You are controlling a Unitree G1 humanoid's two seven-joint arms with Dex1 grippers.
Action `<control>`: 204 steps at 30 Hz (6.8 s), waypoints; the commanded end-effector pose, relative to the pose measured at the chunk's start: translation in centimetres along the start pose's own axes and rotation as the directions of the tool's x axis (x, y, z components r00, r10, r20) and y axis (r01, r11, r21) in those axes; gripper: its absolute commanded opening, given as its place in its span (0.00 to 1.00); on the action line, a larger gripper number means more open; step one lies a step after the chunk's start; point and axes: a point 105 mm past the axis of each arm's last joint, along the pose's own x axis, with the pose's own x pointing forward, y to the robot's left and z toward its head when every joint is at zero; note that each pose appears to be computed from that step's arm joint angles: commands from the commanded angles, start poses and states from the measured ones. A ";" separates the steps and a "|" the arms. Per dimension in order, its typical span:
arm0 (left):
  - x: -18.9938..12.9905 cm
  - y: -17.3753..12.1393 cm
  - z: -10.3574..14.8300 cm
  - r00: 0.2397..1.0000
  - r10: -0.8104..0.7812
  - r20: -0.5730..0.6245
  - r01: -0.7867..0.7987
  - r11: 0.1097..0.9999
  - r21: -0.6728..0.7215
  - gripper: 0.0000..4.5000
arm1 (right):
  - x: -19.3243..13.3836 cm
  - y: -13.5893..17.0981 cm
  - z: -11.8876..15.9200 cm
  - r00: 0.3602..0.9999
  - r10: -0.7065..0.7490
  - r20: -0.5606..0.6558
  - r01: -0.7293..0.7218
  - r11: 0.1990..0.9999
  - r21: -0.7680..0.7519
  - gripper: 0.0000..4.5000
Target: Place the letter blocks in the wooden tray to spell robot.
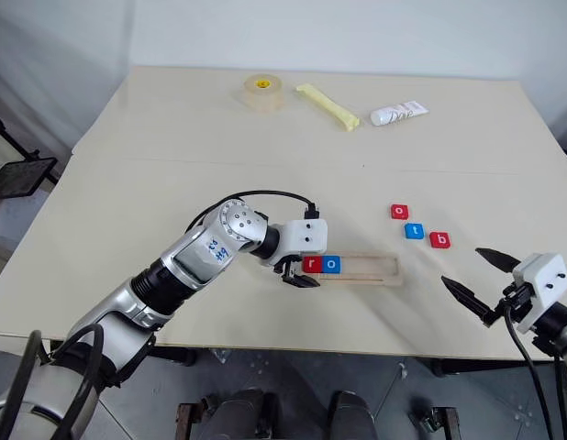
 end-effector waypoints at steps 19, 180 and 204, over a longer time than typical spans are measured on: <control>-2.5 0.2 1.7 0.941 0.137 0.310 -0.149 0.989 0.015 0.99 | 0.4 -1.2 2.1 0.997 -0.056 0.046 0.056 0.998 0.007 1.00; -8.4 -5.6 -7.0 0.715 0.286 0.637 -0.256 0.956 -0.142 1.00 | 5.8 0.0 -1.3 0.677 0.449 -0.583 -0.601 0.795 -0.085 0.55; -6.8 -3.8 -6.5 0.702 0.258 0.663 -0.229 0.964 -0.132 1.00 | 7.7 3.2 7.4 0.712 0.424 -0.559 -0.553 0.829 -0.076 0.33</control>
